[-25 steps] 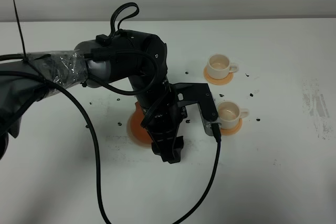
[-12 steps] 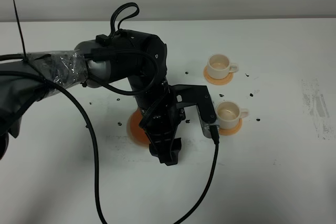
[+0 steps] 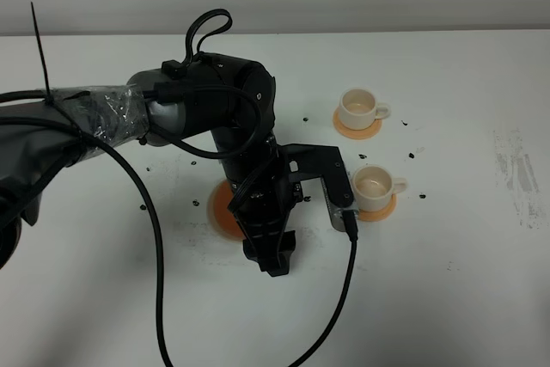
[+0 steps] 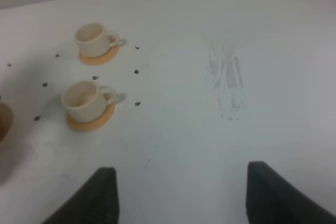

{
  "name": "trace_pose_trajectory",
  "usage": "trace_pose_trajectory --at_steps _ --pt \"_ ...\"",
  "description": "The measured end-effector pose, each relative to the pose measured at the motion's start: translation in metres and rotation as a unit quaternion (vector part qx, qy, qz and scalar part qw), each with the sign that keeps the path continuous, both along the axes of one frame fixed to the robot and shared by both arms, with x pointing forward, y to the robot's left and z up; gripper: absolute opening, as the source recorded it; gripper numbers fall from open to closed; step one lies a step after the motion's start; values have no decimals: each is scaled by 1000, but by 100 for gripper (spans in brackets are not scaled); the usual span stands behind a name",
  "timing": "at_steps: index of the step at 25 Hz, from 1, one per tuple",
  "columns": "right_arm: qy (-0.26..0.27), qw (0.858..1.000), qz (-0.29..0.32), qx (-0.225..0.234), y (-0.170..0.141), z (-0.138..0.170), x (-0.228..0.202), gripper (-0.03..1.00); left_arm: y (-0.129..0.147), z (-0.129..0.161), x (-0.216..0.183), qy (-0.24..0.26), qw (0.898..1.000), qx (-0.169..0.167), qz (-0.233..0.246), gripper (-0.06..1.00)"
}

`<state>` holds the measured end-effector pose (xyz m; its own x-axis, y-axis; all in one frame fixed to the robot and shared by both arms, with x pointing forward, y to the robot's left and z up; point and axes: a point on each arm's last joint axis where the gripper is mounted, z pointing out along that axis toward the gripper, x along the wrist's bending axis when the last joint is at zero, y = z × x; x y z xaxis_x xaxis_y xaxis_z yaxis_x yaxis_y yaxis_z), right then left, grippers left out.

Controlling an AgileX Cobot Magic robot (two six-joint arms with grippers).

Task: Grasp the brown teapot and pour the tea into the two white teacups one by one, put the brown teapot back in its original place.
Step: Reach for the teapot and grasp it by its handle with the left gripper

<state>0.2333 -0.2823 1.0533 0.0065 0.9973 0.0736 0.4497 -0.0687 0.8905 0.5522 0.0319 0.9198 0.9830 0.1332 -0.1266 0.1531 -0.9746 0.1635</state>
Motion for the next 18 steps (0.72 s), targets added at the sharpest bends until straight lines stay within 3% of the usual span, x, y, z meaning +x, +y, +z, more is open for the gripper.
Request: trace_pose_trajectory --at_steps 6,18 --pt "0 1000 0 0 0 0 0 54 3 -1 -2 11 1000 17 -14 64" --pt "0 1000 0 0 0 0 0 54 3 -1 -1 6 1000 14 -17 64"
